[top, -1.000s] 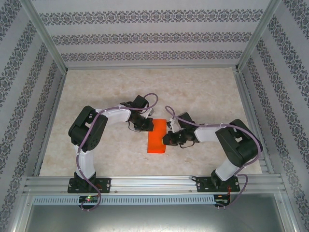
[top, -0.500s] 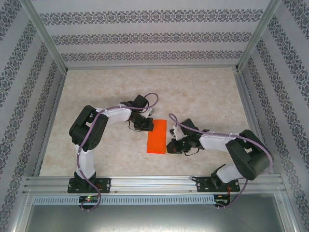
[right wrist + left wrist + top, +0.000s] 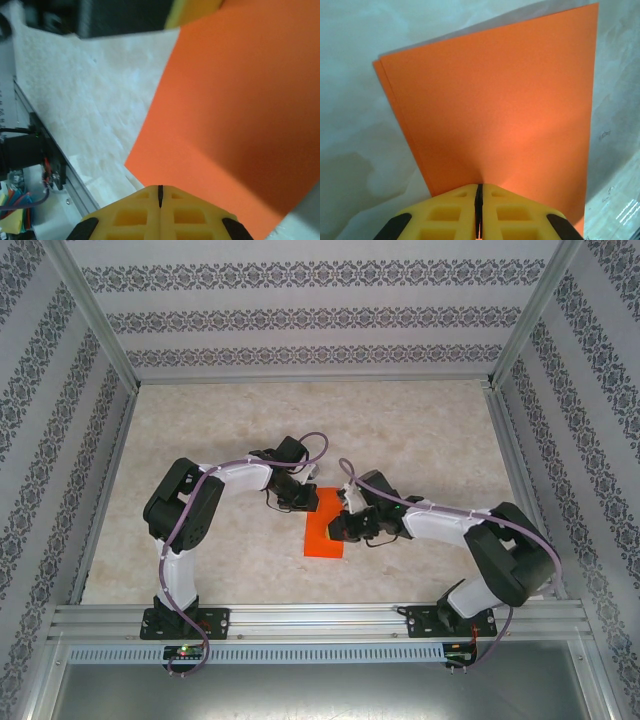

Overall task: Fold a paper plane with a square sheet of paper (pick it up from the middle)
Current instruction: Fold the square sheet of paper in half at the center of the table.

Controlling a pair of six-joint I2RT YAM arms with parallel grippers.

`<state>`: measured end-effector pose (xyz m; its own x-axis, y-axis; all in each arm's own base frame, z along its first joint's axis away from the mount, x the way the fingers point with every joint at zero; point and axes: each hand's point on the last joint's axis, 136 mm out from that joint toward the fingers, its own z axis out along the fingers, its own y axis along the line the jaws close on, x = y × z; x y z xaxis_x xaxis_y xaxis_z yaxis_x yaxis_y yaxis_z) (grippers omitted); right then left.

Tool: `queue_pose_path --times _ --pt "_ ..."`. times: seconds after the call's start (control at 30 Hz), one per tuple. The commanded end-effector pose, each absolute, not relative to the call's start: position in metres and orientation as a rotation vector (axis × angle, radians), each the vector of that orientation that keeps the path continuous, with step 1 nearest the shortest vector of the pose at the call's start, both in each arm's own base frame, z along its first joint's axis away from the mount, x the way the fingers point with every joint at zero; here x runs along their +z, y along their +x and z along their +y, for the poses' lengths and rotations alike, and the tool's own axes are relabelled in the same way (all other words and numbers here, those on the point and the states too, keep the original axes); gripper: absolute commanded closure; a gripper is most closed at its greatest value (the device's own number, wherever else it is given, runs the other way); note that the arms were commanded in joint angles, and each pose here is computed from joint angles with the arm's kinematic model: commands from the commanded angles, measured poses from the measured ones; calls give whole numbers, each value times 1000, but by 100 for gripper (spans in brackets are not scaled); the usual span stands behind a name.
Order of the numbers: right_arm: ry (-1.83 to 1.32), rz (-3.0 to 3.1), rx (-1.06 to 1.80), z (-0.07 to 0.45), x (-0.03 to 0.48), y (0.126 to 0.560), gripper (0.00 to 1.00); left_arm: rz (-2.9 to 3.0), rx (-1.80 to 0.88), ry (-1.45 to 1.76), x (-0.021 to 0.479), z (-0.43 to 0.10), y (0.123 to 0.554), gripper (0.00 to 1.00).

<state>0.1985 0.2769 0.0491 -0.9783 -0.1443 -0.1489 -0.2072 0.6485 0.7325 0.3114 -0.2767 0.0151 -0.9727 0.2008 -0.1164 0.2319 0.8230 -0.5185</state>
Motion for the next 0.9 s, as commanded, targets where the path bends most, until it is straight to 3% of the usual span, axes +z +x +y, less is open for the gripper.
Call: queue_pose_path --times 0.0,0.87 --pt "-298 2830 1197 275 32 193 96 3190 -573 299 -37 -230 273 88" --pt "-286 3068 984 218 -14 122 96 3203 -538 308 -35 -225 273 87"
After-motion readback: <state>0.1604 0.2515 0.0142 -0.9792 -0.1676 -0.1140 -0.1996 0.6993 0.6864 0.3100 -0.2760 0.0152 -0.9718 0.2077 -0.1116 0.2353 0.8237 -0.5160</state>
